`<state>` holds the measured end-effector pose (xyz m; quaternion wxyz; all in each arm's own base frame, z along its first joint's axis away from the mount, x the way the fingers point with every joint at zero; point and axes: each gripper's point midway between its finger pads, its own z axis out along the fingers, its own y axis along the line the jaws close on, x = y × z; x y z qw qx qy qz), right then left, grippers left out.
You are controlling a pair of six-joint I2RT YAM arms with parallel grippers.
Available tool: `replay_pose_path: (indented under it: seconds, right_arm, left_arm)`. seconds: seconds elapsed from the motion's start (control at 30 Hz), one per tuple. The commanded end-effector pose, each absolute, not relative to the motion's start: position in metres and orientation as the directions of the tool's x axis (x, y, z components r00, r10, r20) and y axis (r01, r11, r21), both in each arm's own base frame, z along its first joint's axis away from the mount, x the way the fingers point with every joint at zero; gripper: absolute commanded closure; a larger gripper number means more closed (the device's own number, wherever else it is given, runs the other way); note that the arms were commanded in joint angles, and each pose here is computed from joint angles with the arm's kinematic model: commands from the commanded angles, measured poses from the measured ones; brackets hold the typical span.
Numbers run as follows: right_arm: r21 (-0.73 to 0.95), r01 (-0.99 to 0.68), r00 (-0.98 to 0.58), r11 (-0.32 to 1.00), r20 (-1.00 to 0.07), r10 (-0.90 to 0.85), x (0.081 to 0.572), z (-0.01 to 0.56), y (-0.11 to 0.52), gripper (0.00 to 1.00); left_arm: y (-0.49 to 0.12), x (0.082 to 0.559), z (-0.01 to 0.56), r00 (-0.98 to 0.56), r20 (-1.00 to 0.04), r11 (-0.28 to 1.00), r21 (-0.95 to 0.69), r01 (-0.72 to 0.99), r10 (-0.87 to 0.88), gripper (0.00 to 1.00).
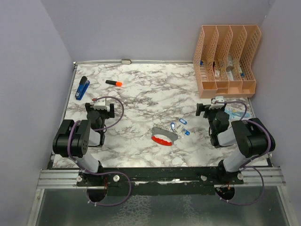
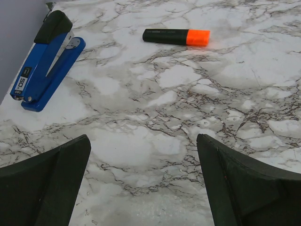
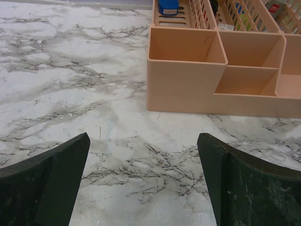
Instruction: Put the keys on the keyring
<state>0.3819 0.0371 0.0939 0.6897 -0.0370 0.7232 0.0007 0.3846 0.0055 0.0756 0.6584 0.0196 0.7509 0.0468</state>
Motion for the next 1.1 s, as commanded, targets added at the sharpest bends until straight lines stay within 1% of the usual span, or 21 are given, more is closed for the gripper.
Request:
replay_pose_path:
  seconds: [0.0,0.2,0.4,0.57,0.6,0.67,0.73,0.83,0.87,0.97,1.07]
  right_arm:
    - [-0.057,-0.068,-0.016,0.996,-0.998,-0.058,0.384,0.100,0.039,0.01]
    - [-0.056,-0.068,-0.018,0.996,-0.998,-0.057,0.384,0.100,0.039,0.01]
    - [-0.057,-0.075,-0.019,0.996,-0.998,-0.059,0.384,0.100,0.040,0.01]
    - [-0.067,-0.089,-0.025,0.994,-0.997,-0.070,0.385,0.100,0.042,0.00]
    - [-0.072,-0.086,-0.008,0.994,-0.997,-0.073,0.386,0.105,0.042,0.02]
    - [-0.074,-0.094,-0.018,0.993,-0.997,-0.076,0.391,0.113,0.044,0.03]
    - [-0.095,-0.106,-0.102,0.990,-0.989,-0.106,0.403,0.117,0.046,0.03]
    - [-0.115,-0.145,-0.207,0.983,-0.968,-0.144,0.417,0.128,0.051,0.09]
    - [-0.107,-0.164,-0.233,0.981,-0.962,-0.144,0.418,0.132,0.054,0.11]
    - [-0.069,-0.221,-0.318,0.973,-0.938,-0.139,0.413,0.136,0.064,0.22]
    - [-0.008,-0.285,-0.370,0.959,-0.921,-0.118,0.401,0.140,0.078,0.30]
  left_arm:
    - [0.009,0.386,0.078,-0.121,-0.990,0.995,0.082,-0.057,0.074,0.01]
    - [0.010,0.386,0.078,-0.118,-0.990,0.995,0.083,-0.058,0.076,0.06]
    - [0.013,0.388,0.089,-0.108,-0.992,0.994,0.076,-0.083,0.067,0.07]
    - [0.009,0.394,0.103,-0.152,-0.986,0.995,0.079,-0.058,0.069,0.07]
    - [0.005,0.394,0.109,-0.146,-0.986,0.996,0.082,-0.030,0.077,0.07]
    - [-0.014,0.393,0.122,-0.127,-0.988,0.994,0.073,0.078,0.083,0.08]
    - [-0.045,0.389,0.132,-0.113,-0.990,0.969,0.049,0.242,0.078,0.10]
    - [-0.103,0.376,0.133,-0.138,-0.987,0.858,0.001,0.514,0.084,0.13]
    - [-0.122,0.370,0.130,-0.146,-0.984,0.814,-0.001,0.581,0.103,0.13]
    - [-0.174,0.352,0.117,-0.126,-0.968,0.694,0.061,0.717,0.216,0.13]
    - [-0.210,0.338,0.105,-0.101,-0.947,0.571,0.098,0.815,0.306,0.14]
